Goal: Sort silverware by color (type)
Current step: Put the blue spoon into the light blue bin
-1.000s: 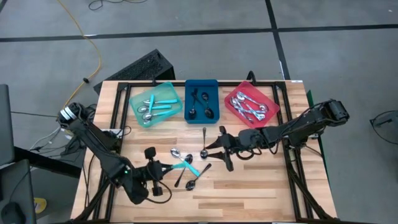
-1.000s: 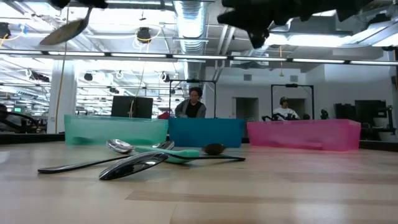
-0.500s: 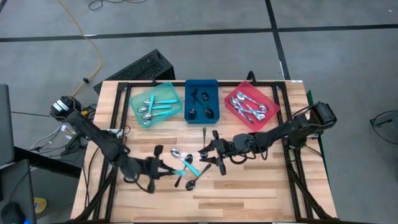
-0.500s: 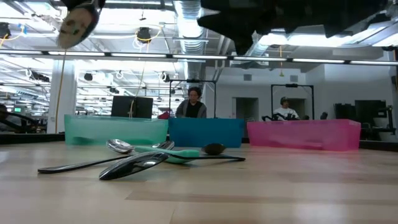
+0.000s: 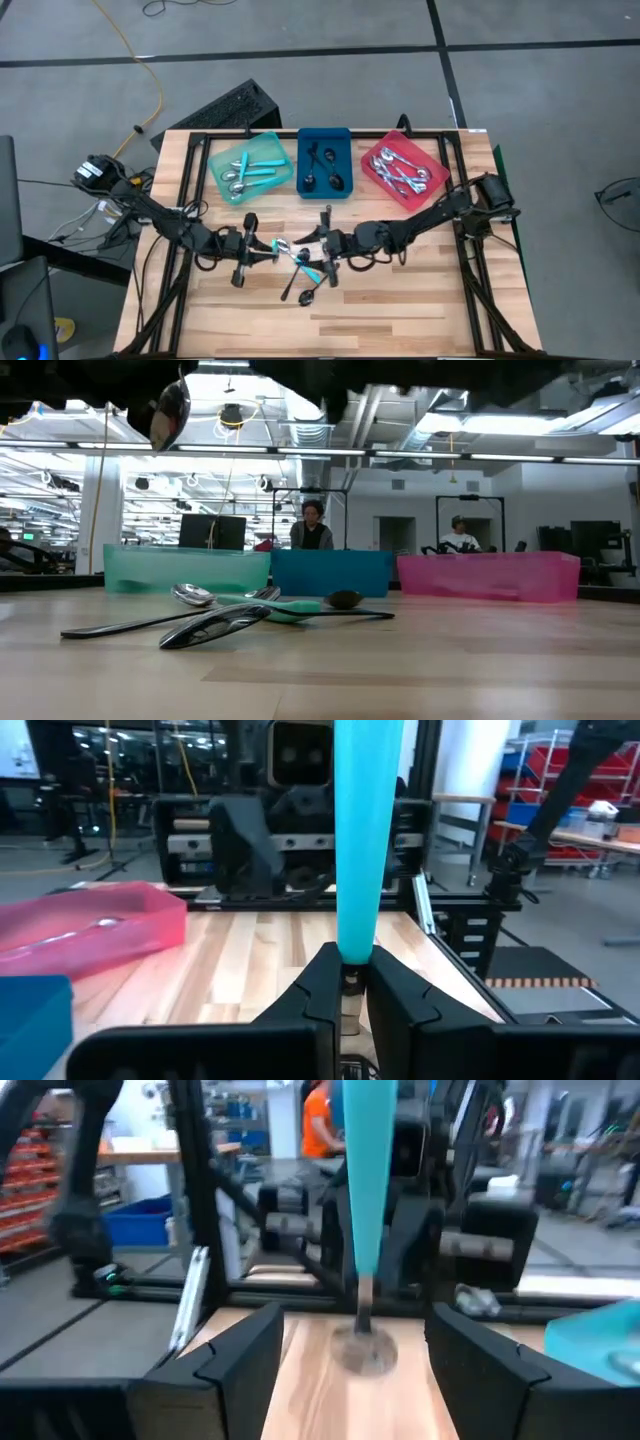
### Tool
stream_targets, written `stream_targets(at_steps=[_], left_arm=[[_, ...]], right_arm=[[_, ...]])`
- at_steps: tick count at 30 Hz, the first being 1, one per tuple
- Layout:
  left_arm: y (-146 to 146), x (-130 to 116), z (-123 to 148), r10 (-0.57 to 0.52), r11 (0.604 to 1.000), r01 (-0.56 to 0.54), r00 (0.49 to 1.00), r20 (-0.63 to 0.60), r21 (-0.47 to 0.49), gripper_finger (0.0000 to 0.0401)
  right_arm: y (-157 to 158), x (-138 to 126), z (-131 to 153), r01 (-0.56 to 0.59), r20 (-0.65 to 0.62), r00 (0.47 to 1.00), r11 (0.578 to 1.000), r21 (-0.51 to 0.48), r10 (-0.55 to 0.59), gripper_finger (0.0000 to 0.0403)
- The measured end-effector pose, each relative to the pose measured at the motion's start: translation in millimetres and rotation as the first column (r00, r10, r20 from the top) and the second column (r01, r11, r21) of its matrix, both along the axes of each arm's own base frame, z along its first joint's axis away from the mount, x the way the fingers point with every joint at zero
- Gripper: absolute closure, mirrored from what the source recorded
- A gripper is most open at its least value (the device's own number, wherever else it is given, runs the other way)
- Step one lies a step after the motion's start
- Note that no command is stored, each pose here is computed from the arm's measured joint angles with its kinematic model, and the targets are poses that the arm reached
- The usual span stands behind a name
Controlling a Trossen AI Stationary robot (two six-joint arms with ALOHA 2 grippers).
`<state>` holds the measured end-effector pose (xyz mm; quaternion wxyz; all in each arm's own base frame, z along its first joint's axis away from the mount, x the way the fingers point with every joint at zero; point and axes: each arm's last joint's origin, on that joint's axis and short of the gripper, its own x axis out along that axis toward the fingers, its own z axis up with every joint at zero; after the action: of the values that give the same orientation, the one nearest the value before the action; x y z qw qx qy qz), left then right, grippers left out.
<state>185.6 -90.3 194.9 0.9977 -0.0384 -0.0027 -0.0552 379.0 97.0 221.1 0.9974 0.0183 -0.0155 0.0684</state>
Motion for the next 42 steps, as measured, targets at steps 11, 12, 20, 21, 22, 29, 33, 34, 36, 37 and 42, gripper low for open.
stream_targets(at_steps=[11, 12, 20, 21, 22, 29, 33, 34, 36, 37, 42], left_arm=[[2, 0, -1, 0.039, 0.997, -0.039, 0.999, -0.002, 0.066, 0.0388], [3, 1, -1, 0.044, 0.997, -0.044, 0.999, -0.001, 0.071, 0.0388], [10, 4, -1, 0.065, 0.995, -0.064, 0.998, 0.000, 0.072, 0.0388], [10, 4, -1, 0.060, 0.996, -0.060, 0.998, 0.000, 0.072, 0.0388], [11, 5, -1, 0.058, 0.996, -0.058, 0.998, 0.000, 0.073, 0.0388], [15, 7, -1, 0.060, 0.996, -0.060, 0.998, 0.000, 0.072, 0.0388], [18, 8, -1, 0.053, 0.996, -0.053, 0.999, 0.003, 0.071, 0.0388], [19, 8, -1, 0.048, 0.996, -0.048, 0.999, 0.003, 0.072, 0.0388], [20, 9, -1, 0.042, 0.996, -0.042, 0.999, 0.003, 0.074, 0.0388], [21, 9, -1, 0.042, 0.996, -0.043, 0.999, 0.004, 0.074, 0.0388], [22, 10, -1, 0.048, 0.996, -0.049, 0.999, 0.006, 0.079, 0.0388]], right_arm=[[3, 31, 12, 0.081, 0.026, 0.996, 0.996, -0.048, -0.080, 0.0136], [4, 34, 13, 0.076, 0.034, 0.997, 0.996, -0.046, -0.075, 0.0136], [2, 39, 16, 0.078, 0.011, 0.997, 0.995, -0.061, -0.078, 0.0136], [2, 39, 16, 0.079, 0.018, 0.997, 0.995, -0.060, -0.078, 0.0136], [2, 39, 17, 0.081, 0.030, 0.996, 0.995, -0.056, -0.080, 0.0136], [-4, 40, 18, 0.092, 0.036, 0.995, 0.994, -0.053, -0.090, 0.0137], [-8, 41, 19, 0.102, 0.040, 0.994, 0.994, -0.044, -0.100, 0.0138], [-9, 41, 19, 0.104, 0.040, 0.994, 0.994, -0.044, -0.102, 0.0138], [-9, 41, 19, 0.105, 0.040, 0.994, 0.994, -0.042, -0.104, 0.0138], [-10, 41, 19, 0.112, 0.040, 0.993, 0.993, -0.036, -0.110, 0.0138], [-15, 42, 18, 0.172, 0.026, 0.985, 0.985, 0.009, -0.172, 0.0154]])
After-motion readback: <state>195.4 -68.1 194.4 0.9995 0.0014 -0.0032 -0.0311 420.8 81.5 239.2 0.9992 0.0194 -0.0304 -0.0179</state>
